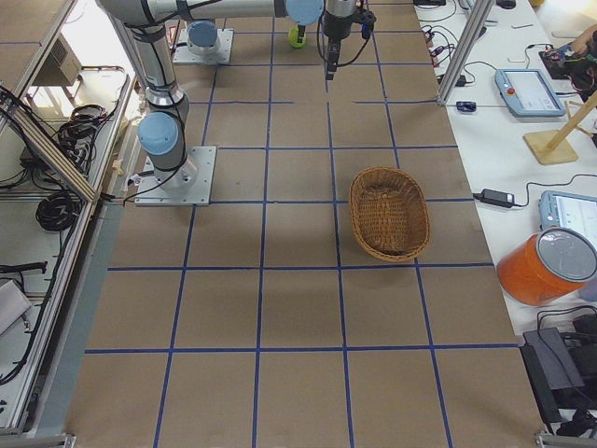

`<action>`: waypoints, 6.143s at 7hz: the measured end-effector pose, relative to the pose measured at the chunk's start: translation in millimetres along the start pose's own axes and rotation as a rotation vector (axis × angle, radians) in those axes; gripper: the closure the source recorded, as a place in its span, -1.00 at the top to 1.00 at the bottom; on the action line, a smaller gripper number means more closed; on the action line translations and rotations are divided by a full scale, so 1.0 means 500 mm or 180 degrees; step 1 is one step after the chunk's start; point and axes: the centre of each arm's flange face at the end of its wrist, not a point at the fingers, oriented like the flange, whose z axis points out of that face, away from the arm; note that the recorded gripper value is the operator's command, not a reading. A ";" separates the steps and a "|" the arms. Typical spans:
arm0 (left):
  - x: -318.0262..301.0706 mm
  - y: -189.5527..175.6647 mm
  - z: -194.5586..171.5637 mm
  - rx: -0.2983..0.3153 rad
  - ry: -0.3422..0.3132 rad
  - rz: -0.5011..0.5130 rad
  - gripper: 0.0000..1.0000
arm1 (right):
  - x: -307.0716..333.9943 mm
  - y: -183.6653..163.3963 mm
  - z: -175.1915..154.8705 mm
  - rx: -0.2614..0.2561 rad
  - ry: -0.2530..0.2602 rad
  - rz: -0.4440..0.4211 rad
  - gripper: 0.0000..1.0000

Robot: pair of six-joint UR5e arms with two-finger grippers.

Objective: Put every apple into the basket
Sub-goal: 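Carry the green apple with the left gripper to mid-table and release, then move the right gripper to the green apple while the left returns, then close the right gripper on the green apple while the left grasps the dark red apple, then carry the green apple into the basket with the right gripper and release, then carry the dark red apple with the left gripper to mid-table and release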

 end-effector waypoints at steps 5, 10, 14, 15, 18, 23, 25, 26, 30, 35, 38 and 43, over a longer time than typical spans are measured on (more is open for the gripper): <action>0.406 -0.093 -0.074 0.0059 0.0568 -0.1102 -0.67 | 0.038 -0.030 0.013 0.0013 -0.0027 0.0091 1.00; 0.656 -0.105 -0.034 -0.0004 0.0623 -0.1072 1.00 | 0.040 -0.119 0.110 -0.0073 -0.0043 0.0161 1.00; 0.440 -0.158 -0.167 0.0147 0.0383 -0.0706 1.00 | -0.055 -0.137 0.169 -0.0063 -0.0054 0.0001 1.00; 0.332 -0.161 -0.195 0.0122 0.0111 -0.0361 1.00 | -0.123 -0.126 0.193 -0.0071 -0.0043 0.0013 1.00; -0.042 -0.151 -0.205 -0.0068 -0.0307 0.0609 1.00 | -0.325 -0.083 0.298 -0.0193 -0.0107 0.0003 1.00; -0.469 -0.039 -0.136 -0.0032 -0.0204 0.0491 1.00 | -0.478 -0.055 0.497 -0.0451 -0.0134 -0.0140 1.00; -0.477 -0.012 -0.053 0.0041 -0.0190 0.0421 1.00 | -0.471 -0.039 0.553 -0.0461 -0.0109 -0.0158 1.00; -0.471 -0.002 -0.011 0.0124 -0.0246 0.0411 1.00 | -0.469 -0.034 0.573 -0.0422 -0.0124 -0.0171 0.73; -0.459 0.007 0.048 0.0195 -0.0246 0.0416 -0.48 | -0.438 -0.047 0.514 -0.0216 -0.0196 -0.0074 -1.00; -0.328 -0.060 -0.027 0.0289 -0.0221 0.0476 -0.83 | 0.176 -0.193 0.267 -0.0150 0.0273 0.0437 -1.00; -0.063 -0.090 -0.072 0.0217 -0.0070 -0.0011 -0.86 | 0.548 -0.325 0.326 0.0214 0.0502 0.0001 -1.00; 0.503 -0.021 -0.058 0.0505 0.0460 -0.0773 -0.82 | 0.721 -0.444 0.470 0.0253 0.0701 0.0014 1.00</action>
